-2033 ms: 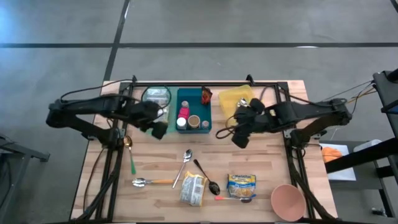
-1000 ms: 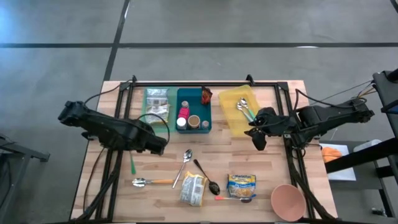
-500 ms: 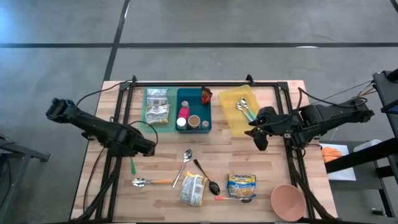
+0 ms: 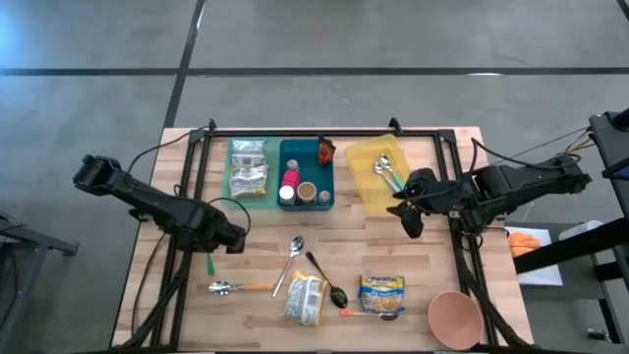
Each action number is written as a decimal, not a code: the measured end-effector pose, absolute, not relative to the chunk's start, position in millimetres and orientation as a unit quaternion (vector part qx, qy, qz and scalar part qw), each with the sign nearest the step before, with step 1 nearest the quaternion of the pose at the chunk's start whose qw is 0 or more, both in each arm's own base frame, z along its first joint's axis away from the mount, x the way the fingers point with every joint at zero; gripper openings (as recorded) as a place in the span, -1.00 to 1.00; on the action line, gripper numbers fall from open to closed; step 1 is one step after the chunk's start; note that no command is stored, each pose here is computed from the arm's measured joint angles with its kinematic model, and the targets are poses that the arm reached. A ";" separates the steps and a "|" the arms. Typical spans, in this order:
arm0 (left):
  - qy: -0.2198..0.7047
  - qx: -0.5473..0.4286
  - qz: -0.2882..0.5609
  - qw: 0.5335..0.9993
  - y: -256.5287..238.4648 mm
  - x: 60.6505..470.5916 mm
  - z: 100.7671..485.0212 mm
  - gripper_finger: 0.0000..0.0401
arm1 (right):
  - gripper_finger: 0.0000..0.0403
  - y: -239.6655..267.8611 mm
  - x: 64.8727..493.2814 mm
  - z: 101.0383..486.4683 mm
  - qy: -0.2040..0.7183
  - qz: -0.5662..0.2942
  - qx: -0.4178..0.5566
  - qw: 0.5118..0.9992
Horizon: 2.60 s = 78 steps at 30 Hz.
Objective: Pick & Place Food Item
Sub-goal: Put the green spoon into the yellow bin
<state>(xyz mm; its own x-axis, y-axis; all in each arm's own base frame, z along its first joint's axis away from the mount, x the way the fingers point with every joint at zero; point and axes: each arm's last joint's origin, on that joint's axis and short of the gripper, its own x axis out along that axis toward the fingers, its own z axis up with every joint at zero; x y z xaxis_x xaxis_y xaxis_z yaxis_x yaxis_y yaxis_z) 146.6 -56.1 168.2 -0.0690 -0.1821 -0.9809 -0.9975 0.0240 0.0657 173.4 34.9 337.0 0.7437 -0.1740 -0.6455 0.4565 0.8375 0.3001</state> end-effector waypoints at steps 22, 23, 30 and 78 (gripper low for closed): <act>0.579 -0.541 0.443 0.420 -53.3 132.1 130.3 0.72 | 0.14 35.0 173.5 336.7 0.314 -0.173 0.222 0.907; 0.578 -0.544 0.442 0.418 -53.1 131.4 128.7 0.72 | 0.14 35.0 173.5 336.7 0.314 -0.173 0.222 0.907; 0.573 -0.545 0.435 0.431 -53.1 132.6 128.1 0.72 | 0.14 35.0 173.5 336.5 0.315 -0.172 0.222 0.907; 0.499 -0.595 0.463 0.427 -53.7 141.5 128.3 -1.00 | 0.14 35.0 173.5 336.5 0.318 -0.167 0.208 0.910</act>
<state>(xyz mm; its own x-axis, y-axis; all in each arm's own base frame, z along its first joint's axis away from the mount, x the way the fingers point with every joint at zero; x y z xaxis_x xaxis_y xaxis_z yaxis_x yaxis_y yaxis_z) 141.5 -53.7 128.3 0.0726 -0.1977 -0.9776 -0.9896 -0.1366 -0.0458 173.5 35.0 336.5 0.7420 -0.1711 -0.6481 0.4363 0.8573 0.2731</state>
